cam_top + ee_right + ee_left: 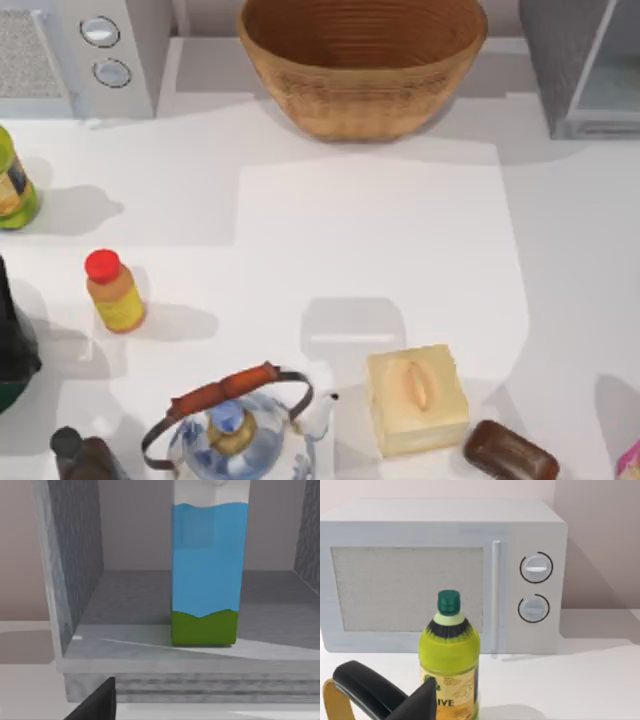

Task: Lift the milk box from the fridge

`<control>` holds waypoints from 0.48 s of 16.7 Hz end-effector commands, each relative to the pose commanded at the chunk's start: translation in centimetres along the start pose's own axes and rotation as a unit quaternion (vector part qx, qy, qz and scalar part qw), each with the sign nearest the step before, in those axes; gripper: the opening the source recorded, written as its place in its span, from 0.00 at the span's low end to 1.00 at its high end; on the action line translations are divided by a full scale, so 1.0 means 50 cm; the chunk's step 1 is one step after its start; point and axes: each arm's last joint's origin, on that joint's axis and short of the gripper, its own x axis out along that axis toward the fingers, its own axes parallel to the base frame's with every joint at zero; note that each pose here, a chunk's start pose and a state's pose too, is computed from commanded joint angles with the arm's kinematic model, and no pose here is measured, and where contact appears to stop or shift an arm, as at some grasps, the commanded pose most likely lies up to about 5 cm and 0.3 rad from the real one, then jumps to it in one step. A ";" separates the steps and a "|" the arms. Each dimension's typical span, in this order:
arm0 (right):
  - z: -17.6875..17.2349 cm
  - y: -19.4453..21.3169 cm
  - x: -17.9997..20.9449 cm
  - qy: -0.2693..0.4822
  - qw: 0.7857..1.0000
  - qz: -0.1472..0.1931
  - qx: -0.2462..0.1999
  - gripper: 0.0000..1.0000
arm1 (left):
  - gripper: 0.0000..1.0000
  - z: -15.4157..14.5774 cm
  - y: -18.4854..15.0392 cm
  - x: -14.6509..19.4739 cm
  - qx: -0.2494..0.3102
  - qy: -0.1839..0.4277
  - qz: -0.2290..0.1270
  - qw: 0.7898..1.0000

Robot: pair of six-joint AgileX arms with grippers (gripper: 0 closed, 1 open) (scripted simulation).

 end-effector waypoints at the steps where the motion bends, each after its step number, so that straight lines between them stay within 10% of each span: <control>1: -0.013 -0.012 0.007 0.001 1.000 0.000 0.000 1.00 | 1.00 0.000 0.000 0.000 0.000 0.000 0.000 1.000; 8: -0.073 -0.061 0.019 -0.001 1.000 0.002 0.000 1.00 | 1.00 0.000 0.000 0.000 0.000 0.000 0.000 1.000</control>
